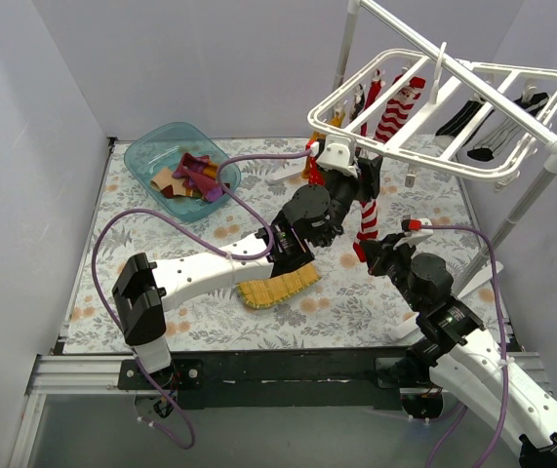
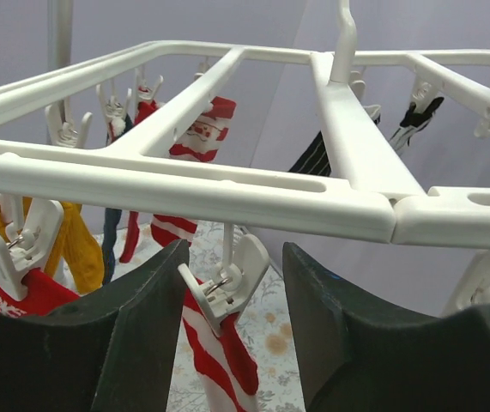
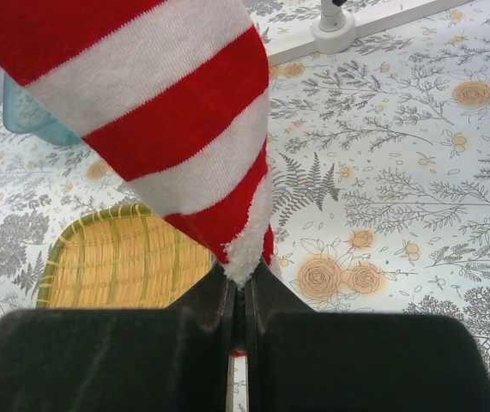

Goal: Remove the socks clipped to the hanger
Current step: Remove the sock from the hanger.

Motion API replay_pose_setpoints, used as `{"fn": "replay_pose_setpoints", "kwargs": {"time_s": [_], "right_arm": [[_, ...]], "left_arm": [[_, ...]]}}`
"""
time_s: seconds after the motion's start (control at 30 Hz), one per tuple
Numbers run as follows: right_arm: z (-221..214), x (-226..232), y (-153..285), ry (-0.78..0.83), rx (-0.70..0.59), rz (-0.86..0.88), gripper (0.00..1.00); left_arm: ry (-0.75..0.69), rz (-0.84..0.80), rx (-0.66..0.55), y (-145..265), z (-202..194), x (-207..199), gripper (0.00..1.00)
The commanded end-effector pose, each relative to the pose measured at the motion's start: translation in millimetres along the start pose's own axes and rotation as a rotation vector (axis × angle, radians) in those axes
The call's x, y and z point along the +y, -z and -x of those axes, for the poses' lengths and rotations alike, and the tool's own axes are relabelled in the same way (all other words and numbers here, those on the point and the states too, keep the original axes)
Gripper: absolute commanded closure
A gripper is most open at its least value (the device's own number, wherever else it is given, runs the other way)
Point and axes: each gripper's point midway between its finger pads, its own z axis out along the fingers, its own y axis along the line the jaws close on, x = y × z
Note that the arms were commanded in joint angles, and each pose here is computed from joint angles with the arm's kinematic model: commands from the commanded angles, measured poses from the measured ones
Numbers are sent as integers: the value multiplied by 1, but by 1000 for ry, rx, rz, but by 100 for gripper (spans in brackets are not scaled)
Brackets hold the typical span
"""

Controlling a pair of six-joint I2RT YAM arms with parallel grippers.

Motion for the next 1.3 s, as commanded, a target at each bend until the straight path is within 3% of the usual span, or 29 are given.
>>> {"fn": "replay_pose_setpoints", "kwargs": {"time_s": [0.0, 0.27, 0.37, 0.4, 0.5, 0.83, 0.9, 0.93, 1.0, 1.1, 1.27], "right_arm": [[11, 4, -2, -5, -42, 14, 99], [11, 4, -2, -8, -40, 15, 99], [10, 4, -2, -6, -37, 14, 99], [10, 5, -2, -7, -38, 16, 99], [9, 4, -2, -7, -35, 13, 99], [9, 3, -2, -5, -36, 8, 99], [10, 3, -1, -4, -39, 8, 99], [9, 2, -2, -6, -38, 6, 99], [9, 2, -1, -4, -39, 4, 99], [9, 1, -1, -4, -39, 3, 99], [10, 2, 1, 2, -38, 6, 99]], "left_arm": [[8, 48, -95, 1, 40, 6, 53], [2, 68, -133, 2, 52, 10, 56], [-5, 59, -137, 2, 53, 9, 63], [-8, 56, -136, 2, 52, 8, 77], [-5, 39, -141, 3, 54, 6, 99], [-9, -2, -127, 5, 52, 0, 100], [-2, -22, -116, 4, 50, -4, 82], [-5, -37, -96, 6, 47, -6, 64], [17, -73, -72, 9, 40, -12, 37], [48, -118, -25, 20, 30, -16, 28], [74, -204, 34, 50, 15, -22, 26]]}}
